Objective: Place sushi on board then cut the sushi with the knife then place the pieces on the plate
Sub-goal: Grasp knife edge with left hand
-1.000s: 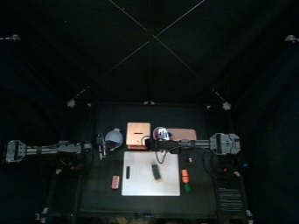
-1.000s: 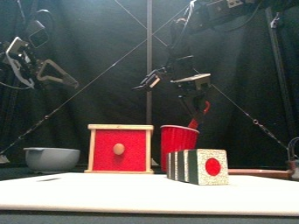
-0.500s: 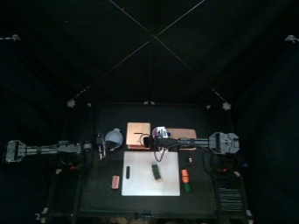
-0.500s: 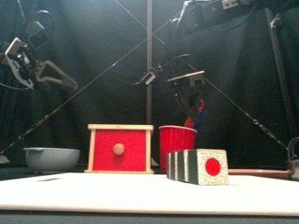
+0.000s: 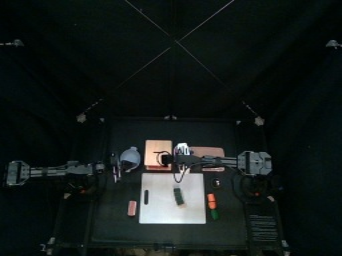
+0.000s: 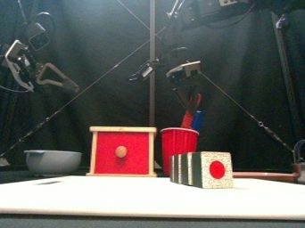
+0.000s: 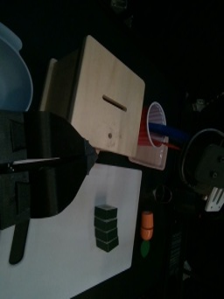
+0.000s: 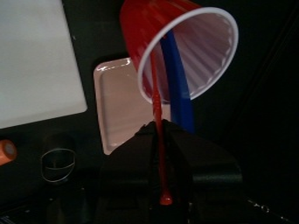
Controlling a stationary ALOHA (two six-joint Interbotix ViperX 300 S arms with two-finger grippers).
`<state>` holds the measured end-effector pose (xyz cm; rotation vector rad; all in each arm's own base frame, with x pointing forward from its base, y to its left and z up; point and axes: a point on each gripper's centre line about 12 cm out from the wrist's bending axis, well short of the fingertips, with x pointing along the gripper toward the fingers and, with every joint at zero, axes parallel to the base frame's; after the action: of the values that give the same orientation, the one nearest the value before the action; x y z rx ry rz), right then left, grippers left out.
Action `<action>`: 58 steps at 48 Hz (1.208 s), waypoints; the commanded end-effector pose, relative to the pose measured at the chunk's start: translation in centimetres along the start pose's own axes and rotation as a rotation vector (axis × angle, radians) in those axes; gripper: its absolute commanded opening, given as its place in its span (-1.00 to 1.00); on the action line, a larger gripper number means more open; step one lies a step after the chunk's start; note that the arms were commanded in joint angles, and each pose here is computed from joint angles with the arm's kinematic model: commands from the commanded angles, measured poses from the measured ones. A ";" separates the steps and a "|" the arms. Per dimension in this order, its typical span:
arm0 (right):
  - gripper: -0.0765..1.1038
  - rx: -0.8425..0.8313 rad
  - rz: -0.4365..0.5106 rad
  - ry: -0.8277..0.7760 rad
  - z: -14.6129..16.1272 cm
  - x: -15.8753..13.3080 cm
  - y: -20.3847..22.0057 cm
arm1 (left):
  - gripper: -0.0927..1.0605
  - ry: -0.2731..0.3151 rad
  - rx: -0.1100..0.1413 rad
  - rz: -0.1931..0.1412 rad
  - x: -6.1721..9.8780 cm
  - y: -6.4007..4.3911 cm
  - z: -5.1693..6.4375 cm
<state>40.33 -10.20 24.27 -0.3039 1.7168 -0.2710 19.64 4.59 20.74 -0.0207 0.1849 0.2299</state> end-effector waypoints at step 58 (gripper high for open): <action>-0.03 0.133 0.009 -0.187 -4.3 -8.7 -2.7 | -0.86 -0.023 0.000 0.010 0.2 0.2 0.8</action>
<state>38.40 -9.79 30.67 -0.2262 1.5999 -0.3214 19.61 4.74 20.74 -0.0214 0.1848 0.2375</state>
